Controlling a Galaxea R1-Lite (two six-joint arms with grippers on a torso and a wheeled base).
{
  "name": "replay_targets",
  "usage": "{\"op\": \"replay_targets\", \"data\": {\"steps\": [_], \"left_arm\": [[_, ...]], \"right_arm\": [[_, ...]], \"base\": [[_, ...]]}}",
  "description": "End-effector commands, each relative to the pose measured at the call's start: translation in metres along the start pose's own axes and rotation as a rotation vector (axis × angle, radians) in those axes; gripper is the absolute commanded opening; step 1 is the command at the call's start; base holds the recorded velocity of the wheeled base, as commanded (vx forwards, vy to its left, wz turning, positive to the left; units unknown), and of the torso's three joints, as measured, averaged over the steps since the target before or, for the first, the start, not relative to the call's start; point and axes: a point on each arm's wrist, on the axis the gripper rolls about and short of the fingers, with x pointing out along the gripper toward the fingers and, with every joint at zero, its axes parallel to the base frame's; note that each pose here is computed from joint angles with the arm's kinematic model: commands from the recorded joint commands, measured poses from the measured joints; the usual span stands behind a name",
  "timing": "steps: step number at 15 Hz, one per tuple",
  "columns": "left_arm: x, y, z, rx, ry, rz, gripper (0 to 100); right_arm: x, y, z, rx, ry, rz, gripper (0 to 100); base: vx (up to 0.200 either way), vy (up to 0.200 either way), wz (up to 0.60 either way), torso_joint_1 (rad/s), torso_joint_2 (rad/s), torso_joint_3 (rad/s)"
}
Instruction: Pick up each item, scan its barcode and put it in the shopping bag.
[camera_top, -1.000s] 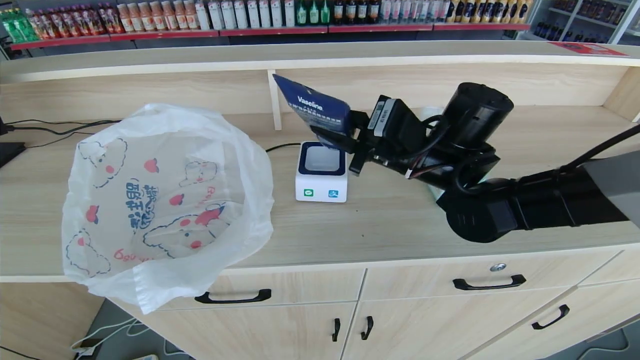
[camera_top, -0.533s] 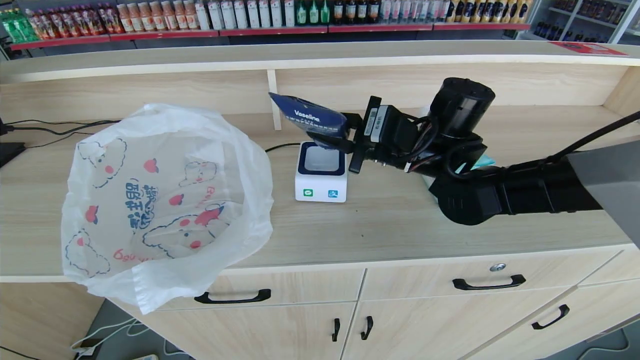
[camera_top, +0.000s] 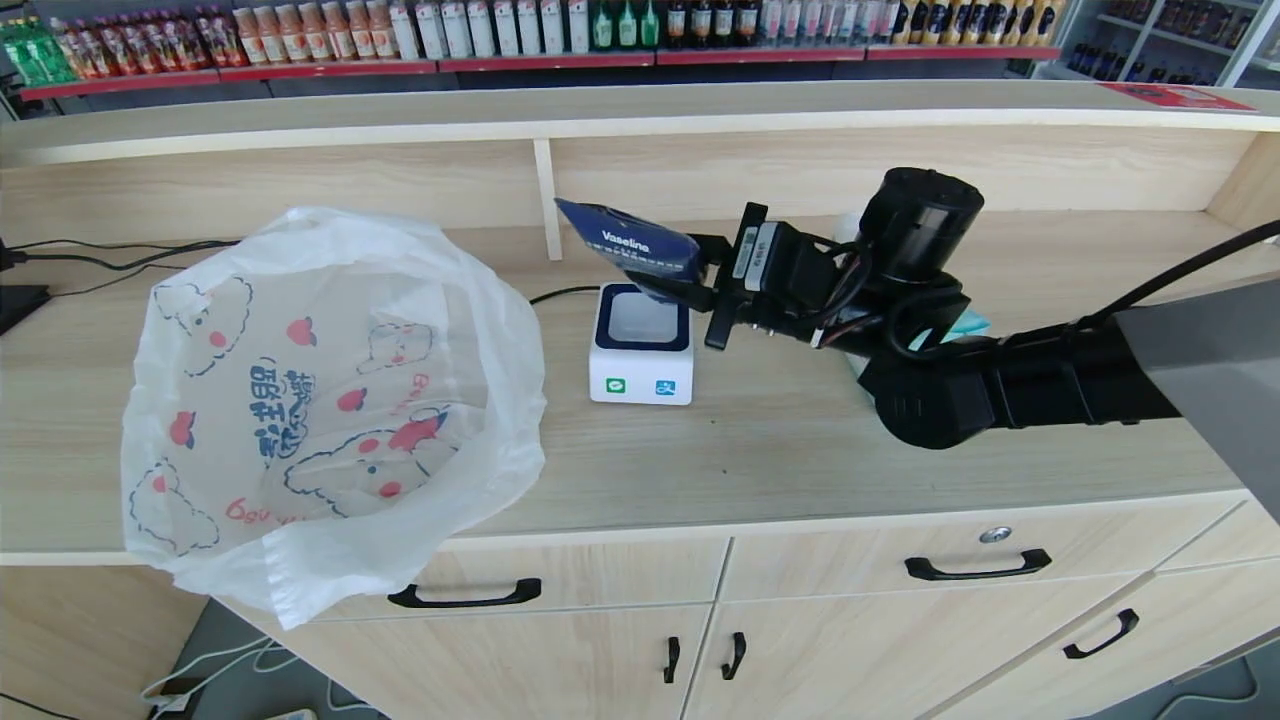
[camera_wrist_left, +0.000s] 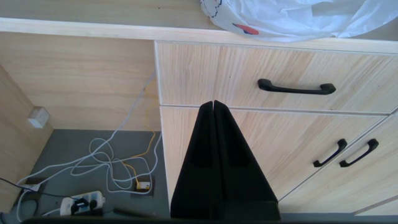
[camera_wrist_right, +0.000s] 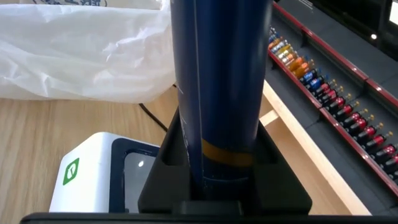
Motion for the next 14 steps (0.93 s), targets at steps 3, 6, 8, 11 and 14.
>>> {"op": "replay_targets", "data": {"steps": [3, 6, 8, 11, 14], "left_arm": [[0.0, 0.0, -0.0001, -0.001, 0.001, 0.0, 0], [0.0, 0.0, -0.0001, -0.001, 0.001, 0.0, 0], [0.0, 0.0, -0.0001, -0.001, 0.001, 0.0, 0], [0.0, 0.0, -0.0001, -0.001, 0.001, 0.0, 0], [0.0, 0.0, -0.0001, -0.001, 0.001, 0.0, 0]], "right_arm": [[0.0014, 0.0018, -0.0035, 0.002, 0.002, 0.001, 0], [0.0021, 0.0037, -0.006, 0.002, 0.004, 0.004, 0], [0.0021, 0.0044, -0.0067, 0.003, 0.006, 0.004, 0], [0.0021, 0.0045, -0.0068, 0.004, 0.008, 0.004, 0], [0.0005, 0.0016, -0.0011, 0.0, 0.007, -0.002, 0]], "base": [[0.0, 0.0, 0.0, 0.0, 0.0, 0.0], [0.0, 0.0, 0.0, 0.0, 0.0, 0.0], [0.0, 0.0, 0.0, 0.0, 0.0, 0.0], [0.0, 0.0, 0.0, 0.0, 0.0, 0.0], [0.0, 0.0, 0.0, 0.0, 0.0, 0.0]]}}
